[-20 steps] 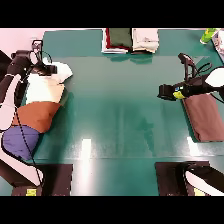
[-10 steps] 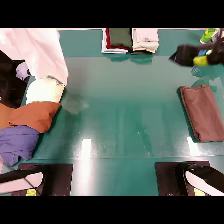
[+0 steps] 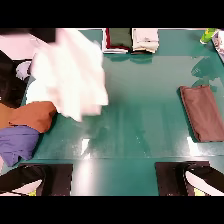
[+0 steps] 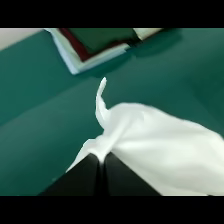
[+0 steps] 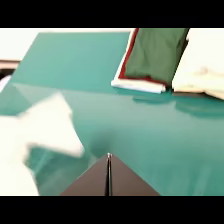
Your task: Fold the shirts.
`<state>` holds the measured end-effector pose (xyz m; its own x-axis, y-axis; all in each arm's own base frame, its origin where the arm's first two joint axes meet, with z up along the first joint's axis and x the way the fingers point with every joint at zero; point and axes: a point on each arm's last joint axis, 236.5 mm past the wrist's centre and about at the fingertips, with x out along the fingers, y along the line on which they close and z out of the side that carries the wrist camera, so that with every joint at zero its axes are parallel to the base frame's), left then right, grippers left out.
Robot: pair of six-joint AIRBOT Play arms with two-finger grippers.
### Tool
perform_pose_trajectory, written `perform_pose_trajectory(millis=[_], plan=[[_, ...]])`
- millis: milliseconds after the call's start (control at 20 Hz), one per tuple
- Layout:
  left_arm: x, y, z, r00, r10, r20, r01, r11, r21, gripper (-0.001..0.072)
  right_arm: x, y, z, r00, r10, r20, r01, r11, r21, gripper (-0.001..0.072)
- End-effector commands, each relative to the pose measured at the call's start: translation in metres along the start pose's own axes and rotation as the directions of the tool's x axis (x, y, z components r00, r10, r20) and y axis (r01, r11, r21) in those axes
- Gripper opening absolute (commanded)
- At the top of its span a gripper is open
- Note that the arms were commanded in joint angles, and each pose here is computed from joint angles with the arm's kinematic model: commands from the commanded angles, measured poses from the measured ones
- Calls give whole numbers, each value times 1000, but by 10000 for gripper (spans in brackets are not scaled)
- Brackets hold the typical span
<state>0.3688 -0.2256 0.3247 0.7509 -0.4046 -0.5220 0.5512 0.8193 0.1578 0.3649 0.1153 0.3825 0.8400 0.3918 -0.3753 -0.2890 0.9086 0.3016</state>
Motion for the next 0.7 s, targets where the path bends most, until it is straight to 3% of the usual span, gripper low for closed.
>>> perform_pose_trajectory(millis=[0,50,100,150,200,300,450,550,650], plan=[[59,-115,-65,948,-210,-241,240,965,103,29,-11,3,10,1000,-4,25,5,1000,-15,19],[76,-137,-87,921,-241,-306,285,952,110,32,-10,2,6,1000,-6,12,6,1000,-14,19],[92,-154,-107,893,-266,-362,321,942,101,176,-10,2,2,1000,-8,-5,8,1000,-15,19],[105,-163,-124,868,-276,-412,340,936,90,459,-10,1,-1,1000,-10,-19,9,1000,-14,19],[114,-160,-134,859,-254,-445,329,939,98,528,-10,1,-4,999,-12,-32,11,1000,-14,19],[118,-120,-141,864,-168,-475,240,966,95,528,-11,1,-8,999,-14,-48,13,1000,-15,19],[104,-17,-153,859,-60,-509,18,996,-87,528,-11,0,-12,998,-16,-68,15,1000,-15,19],[99,33,-186,825,-46,-563,-83,976,-201,529,-9,-1,-17,996,-18,-83,17,1000,-13,19],[103,50,-237,768,-108,-631,-127,940,-316,530,-2,-5,-26,994,-24,-110,23,1000,-6,19]])
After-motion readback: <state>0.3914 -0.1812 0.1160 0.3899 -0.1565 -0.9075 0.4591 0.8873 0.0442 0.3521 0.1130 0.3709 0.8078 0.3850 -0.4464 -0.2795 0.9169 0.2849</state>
